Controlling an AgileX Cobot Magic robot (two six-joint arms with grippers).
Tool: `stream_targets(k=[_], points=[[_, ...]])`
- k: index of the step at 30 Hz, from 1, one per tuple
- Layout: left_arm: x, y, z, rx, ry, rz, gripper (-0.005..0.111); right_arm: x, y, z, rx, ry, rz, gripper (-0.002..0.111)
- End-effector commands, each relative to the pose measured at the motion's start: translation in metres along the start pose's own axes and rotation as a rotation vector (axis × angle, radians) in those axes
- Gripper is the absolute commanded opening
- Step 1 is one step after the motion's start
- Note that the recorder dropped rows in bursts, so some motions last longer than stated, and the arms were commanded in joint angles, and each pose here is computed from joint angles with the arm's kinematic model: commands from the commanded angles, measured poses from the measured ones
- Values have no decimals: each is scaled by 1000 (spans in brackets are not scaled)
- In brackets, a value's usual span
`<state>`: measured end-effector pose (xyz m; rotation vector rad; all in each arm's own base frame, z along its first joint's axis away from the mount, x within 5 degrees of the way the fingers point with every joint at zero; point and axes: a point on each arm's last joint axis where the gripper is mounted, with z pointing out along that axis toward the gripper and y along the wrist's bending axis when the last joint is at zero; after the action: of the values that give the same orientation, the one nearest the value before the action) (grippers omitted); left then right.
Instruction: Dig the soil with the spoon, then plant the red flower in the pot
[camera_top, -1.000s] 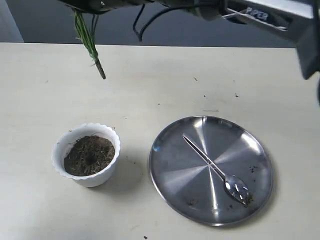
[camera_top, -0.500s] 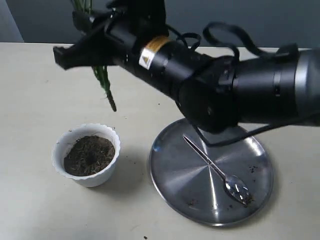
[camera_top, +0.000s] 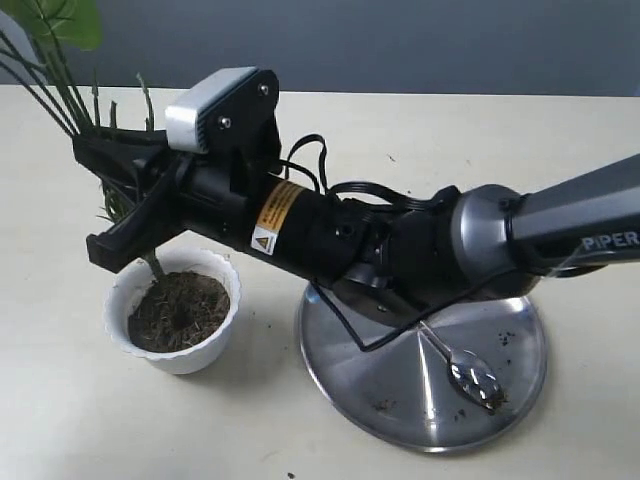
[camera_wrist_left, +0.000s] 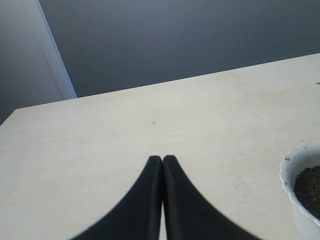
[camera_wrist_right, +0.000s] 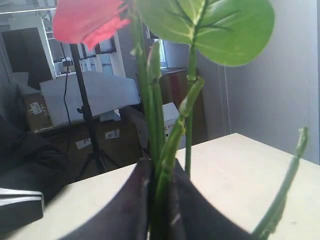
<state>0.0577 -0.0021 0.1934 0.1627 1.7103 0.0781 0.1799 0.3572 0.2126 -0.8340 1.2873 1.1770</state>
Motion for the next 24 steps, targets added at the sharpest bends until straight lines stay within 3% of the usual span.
stream_targets(k=[1, 24], points=[[0, 0, 0, 0, -10, -3, 0, 9, -2, 0, 3, 0, 10, -1], [0, 0, 0, -2, -9, 9, 0, 59, -16, -13, 98, 38, 73, -1]])
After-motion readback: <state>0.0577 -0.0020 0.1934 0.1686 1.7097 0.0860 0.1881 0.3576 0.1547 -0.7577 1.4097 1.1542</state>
